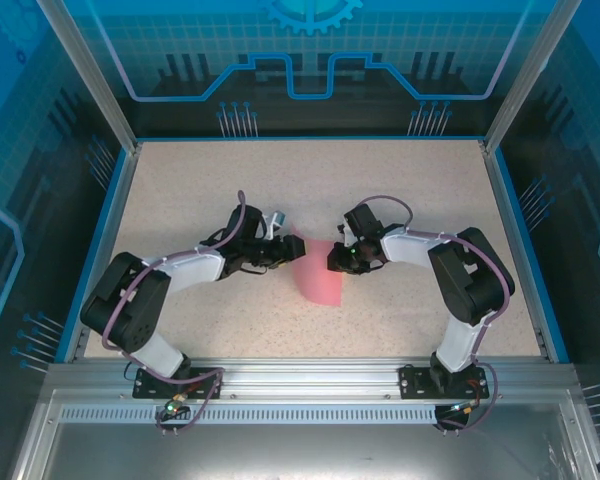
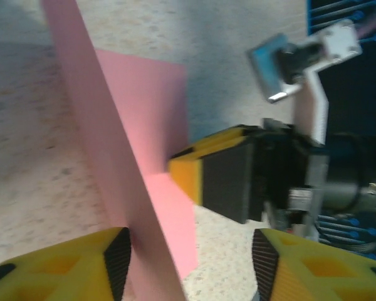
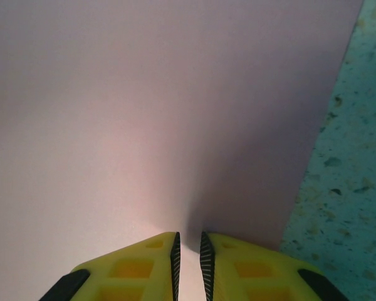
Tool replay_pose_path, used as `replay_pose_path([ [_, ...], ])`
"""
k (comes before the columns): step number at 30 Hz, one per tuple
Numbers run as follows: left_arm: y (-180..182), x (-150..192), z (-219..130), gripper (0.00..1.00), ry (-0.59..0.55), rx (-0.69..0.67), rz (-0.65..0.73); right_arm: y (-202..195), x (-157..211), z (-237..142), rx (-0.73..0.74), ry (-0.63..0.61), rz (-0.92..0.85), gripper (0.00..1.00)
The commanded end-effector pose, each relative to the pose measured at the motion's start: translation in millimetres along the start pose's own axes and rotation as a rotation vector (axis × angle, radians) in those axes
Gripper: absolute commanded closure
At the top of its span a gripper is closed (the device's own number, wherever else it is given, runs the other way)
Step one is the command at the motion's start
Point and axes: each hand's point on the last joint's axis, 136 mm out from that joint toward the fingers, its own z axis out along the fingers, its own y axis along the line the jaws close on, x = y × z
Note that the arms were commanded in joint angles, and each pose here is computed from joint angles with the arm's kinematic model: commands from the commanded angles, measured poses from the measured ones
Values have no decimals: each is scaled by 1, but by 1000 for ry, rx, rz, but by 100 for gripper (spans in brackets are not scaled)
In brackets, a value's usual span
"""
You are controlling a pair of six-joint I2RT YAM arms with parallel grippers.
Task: Fold a paper plane with a square sheet of paper (fold left side to right side)
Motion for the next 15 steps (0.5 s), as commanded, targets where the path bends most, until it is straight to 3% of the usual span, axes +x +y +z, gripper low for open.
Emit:
replay_pose_path([
  [1,-26,2,14,39,52,93,22,-12,18,8,28,44,15,79],
  [7,-24,11,36,38,91,84,27,10,-1,-18,-75,-53,-6,77],
  [15,-16,14,41,47,106,58,23,11,-17,-71,-144,-189,13,58],
])
